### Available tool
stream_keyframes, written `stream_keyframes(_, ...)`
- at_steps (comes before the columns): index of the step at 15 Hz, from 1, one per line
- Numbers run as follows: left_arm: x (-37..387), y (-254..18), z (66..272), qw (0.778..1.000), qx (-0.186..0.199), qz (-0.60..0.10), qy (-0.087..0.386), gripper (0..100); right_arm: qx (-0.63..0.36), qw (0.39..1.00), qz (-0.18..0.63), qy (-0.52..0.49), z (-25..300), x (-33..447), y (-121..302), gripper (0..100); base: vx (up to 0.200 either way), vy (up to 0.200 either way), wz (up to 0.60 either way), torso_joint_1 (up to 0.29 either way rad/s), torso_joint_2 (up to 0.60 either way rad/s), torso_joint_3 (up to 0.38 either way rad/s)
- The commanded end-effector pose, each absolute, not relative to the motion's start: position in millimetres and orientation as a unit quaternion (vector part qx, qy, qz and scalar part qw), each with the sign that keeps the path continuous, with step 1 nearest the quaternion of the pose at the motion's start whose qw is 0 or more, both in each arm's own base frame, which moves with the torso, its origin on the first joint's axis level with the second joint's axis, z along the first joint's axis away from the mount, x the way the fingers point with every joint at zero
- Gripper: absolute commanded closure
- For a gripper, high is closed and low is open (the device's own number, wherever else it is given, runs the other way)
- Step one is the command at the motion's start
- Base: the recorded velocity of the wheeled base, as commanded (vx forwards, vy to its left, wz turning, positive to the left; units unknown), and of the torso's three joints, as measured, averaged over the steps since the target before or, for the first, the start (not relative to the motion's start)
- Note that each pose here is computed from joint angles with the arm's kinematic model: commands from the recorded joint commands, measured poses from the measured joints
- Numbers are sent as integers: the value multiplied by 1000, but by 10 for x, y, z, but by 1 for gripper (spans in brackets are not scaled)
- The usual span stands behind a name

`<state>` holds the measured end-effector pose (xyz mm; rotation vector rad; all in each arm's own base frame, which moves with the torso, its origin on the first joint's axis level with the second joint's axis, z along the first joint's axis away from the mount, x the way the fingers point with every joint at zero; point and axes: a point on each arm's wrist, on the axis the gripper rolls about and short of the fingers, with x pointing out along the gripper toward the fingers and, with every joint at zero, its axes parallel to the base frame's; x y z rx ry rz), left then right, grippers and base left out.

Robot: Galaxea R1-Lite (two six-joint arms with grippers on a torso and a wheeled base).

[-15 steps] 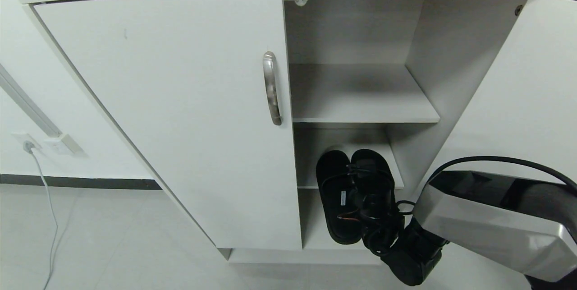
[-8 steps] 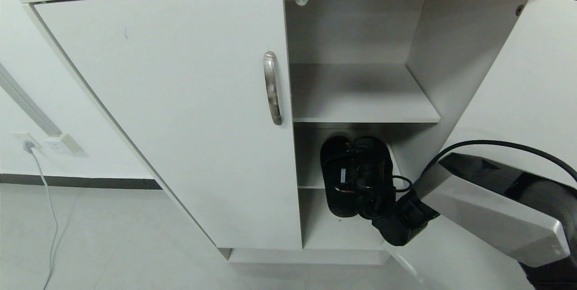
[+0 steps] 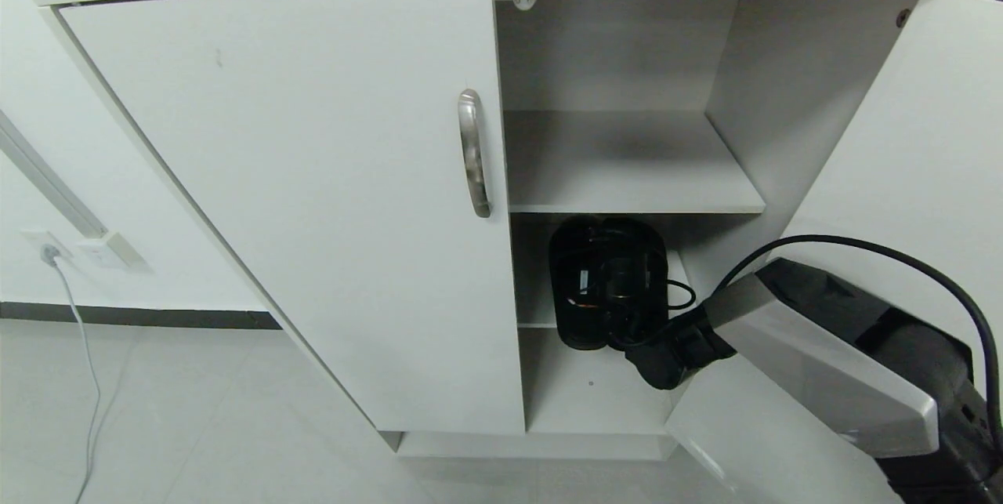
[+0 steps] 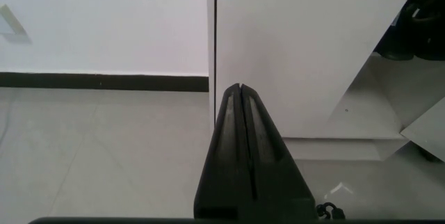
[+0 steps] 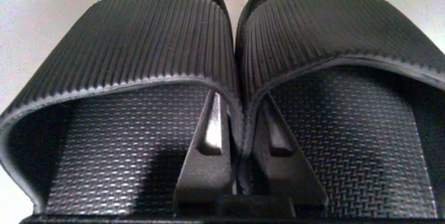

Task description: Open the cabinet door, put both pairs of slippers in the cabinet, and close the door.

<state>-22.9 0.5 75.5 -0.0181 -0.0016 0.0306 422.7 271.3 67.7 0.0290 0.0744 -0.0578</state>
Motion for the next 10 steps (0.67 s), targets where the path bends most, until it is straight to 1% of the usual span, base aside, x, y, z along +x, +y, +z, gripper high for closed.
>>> stream_keyframes(1, -228, 6, 755, 1000, -9, 15, 0, 100, 12, 999, -30, 39, 561, 4297, 2763, 100, 0, 0, 0, 0, 0, 0)
stream_keyframes(6, -228, 5, 755, 1000, -9, 15, 0, 100, 10, 998, -38, 43, 564, 4344, 2709, 100, 0, 0, 0, 0, 0, 0)
stream_keyframes(7, -228, 5, 755, 1000, -9, 15, 0, 100, 10, 998, -38, 44, 562, 4340, 2706, 0, 0, 0, 0, 0, 0, 0)
stream_keyframes(10, -228, 5, 755, 1000, -9, 15, 0, 100, 4, 998, -35, 51, 590, 4255, 2687, 0, 0, 0, 0, 0, 0, 0)
